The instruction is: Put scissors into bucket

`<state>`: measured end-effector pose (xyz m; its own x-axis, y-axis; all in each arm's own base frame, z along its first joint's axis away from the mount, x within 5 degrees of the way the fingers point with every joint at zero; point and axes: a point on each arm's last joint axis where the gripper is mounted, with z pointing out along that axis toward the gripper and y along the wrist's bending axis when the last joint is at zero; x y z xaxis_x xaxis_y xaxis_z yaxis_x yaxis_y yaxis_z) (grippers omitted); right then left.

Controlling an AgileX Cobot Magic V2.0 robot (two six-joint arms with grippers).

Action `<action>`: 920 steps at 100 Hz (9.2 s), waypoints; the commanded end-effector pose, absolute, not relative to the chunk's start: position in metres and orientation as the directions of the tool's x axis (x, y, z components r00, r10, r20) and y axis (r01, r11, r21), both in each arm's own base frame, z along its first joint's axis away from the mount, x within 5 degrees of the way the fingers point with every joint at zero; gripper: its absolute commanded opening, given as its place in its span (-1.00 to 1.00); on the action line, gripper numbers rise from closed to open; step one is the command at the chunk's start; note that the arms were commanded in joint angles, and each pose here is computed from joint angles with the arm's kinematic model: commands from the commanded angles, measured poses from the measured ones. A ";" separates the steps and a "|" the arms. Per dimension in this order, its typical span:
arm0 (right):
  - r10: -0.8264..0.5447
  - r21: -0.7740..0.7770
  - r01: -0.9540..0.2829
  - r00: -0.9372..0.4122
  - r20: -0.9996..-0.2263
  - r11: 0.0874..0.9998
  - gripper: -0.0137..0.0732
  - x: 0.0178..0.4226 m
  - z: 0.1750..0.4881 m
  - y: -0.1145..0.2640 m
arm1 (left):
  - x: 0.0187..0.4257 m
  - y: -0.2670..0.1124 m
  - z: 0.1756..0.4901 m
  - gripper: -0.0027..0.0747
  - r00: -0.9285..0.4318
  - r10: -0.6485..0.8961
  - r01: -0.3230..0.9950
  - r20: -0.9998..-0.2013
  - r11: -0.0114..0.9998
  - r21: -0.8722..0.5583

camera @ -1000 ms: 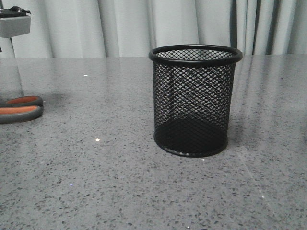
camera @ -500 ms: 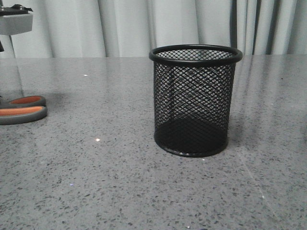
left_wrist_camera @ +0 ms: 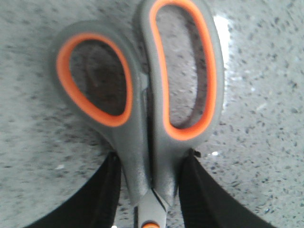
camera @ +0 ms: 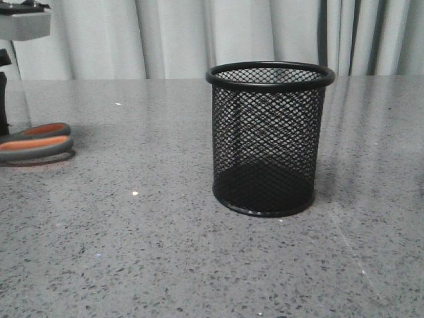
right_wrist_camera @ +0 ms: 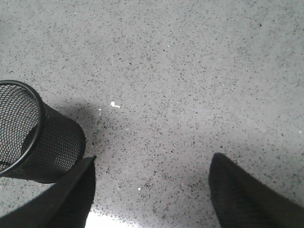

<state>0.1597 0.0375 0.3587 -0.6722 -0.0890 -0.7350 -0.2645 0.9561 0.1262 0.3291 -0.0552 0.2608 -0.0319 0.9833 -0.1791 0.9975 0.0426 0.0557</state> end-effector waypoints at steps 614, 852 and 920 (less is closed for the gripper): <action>-0.384 0.171 -0.580 -0.704 -0.598 0.796 -0.80 0.136 0.432 0.114 | 0.207 -0.107 0.539 0.21 -0.119 0.478 0.736 -0.870 0.631 0.246; -0.271 -0.097 -0.419 -0.380 -0.885 0.903 -0.55 0.130 0.521 0.069 | 0.206 -0.107 0.537 0.21 -0.133 0.496 0.742 -0.858 0.624 0.245; -0.074 -0.093 -0.441 0.061 -0.995 0.893 -0.80 0.081 0.449 0.040 | 0.166 -0.087 0.504 -0.98 -0.029 0.302 0.626 -0.953 0.749 0.218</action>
<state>0.0882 0.0427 0.4446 -0.1015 -0.1237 -0.9871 -0.4308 0.8999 -0.0685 0.1833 -0.0968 0.4950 -0.1496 0.4242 -0.8931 0.6999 0.6835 0.2074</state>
